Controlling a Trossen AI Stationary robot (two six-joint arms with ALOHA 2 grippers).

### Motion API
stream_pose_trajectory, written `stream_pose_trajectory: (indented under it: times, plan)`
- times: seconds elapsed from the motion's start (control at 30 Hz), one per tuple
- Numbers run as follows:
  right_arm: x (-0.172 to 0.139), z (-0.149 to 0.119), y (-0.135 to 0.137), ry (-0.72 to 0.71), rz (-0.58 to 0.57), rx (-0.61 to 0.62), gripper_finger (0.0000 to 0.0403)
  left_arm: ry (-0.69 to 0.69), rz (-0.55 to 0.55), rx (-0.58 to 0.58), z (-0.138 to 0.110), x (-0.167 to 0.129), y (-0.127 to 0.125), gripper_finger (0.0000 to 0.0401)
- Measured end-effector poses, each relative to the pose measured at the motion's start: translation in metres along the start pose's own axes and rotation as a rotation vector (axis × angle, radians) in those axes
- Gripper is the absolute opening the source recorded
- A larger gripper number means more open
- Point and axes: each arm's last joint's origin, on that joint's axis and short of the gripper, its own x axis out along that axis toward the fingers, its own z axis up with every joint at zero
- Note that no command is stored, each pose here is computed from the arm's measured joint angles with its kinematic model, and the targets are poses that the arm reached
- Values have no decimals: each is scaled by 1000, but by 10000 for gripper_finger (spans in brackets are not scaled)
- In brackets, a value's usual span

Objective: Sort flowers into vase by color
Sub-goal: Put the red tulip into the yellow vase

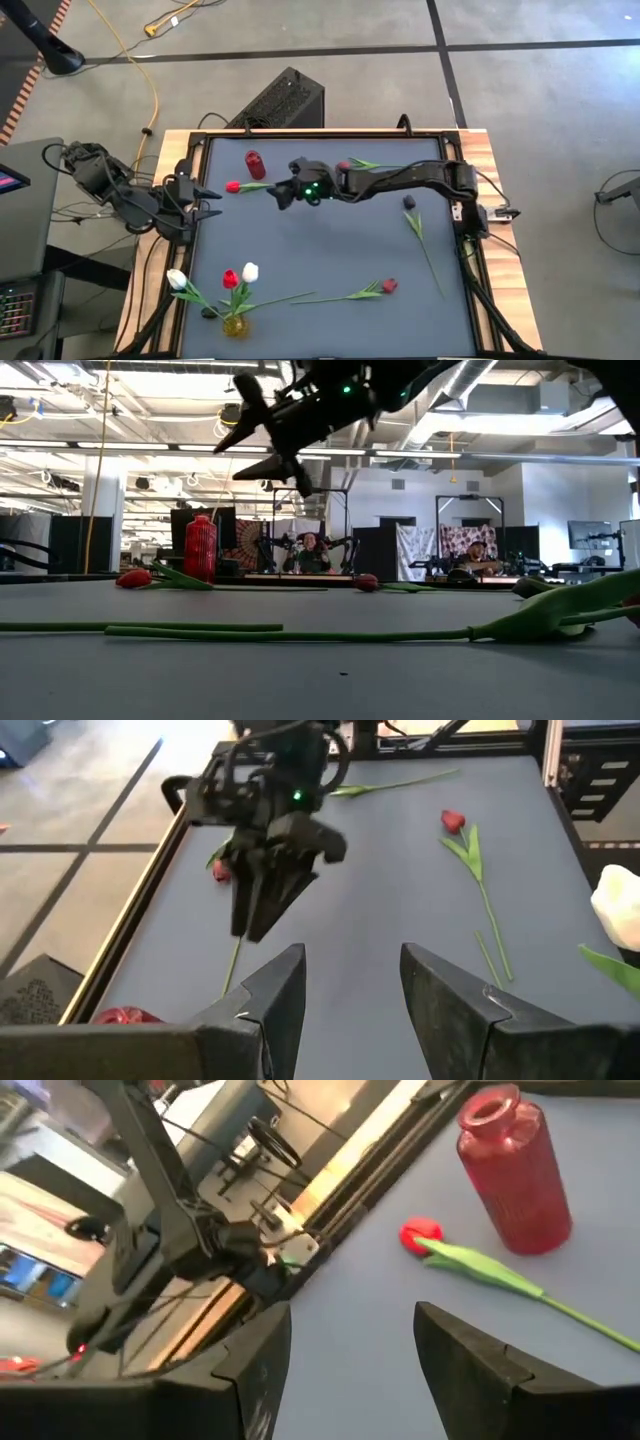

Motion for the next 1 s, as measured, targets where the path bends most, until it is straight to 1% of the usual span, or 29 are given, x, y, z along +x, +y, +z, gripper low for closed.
stream_pose_trajectory:
  times: [0.03, 0.1, 0.2, 0.27, 0.33, 0.4, 0.47, 0.53, 0.6, 0.73, 0.83, 0.9, 1.0]
  plan:
    - [5, 0, -1, -6, 3, 16, 240, 1, -2, 1, 0, 0, 0, 154]
    - [15, -1, -6, -14, 1, 89, 240, 8, -18, 0, 0, 0, 0, 154]
    - [31, -4, -18, -30, -37, 274, 240, 14, -31, 1, 0, 0, -1, 154]
    - [41, -7, -28, -103, -94, 448, 240, 14, -33, 1, 0, 0, -1, 154]
    - [50, -11, -33, -206, -122, 629, 240, 14, -33, 5, 0, 0, -1, 154]
    - [58, -12, -36, -286, -148, 704, 240, 14, -33, 9, 0, 0, -1, 154]
    - [64, -11, -36, -317, -184, 740, 240, 14, -33, 11, 0, 0, -1, 154]
    - [66, -7, -34, -327, -245, 744, 240, 15, -37, 16, 0, 0, -1, 154]
    - [64, -3, -31, -333, -332, 750, 240, 23, -55, 16, -1, 0, -2, 154]
    - [55, 2, -30, -368, -516, 724, 240, 54, -129, 15, -2, 0, -4, 154]
    - [51, 6, -26, -392, -565, 716, 240, 67, -159, 5, -2, 0, -5, 154]
    - [49, 6, -27, -407, -573, 764, 240, 72, -166, -10, -2, 0, -5, 154]
    - [46, -5, -37, -425, -666, 813, 240, 80, -178, -39, -2, 0, -5, 154]
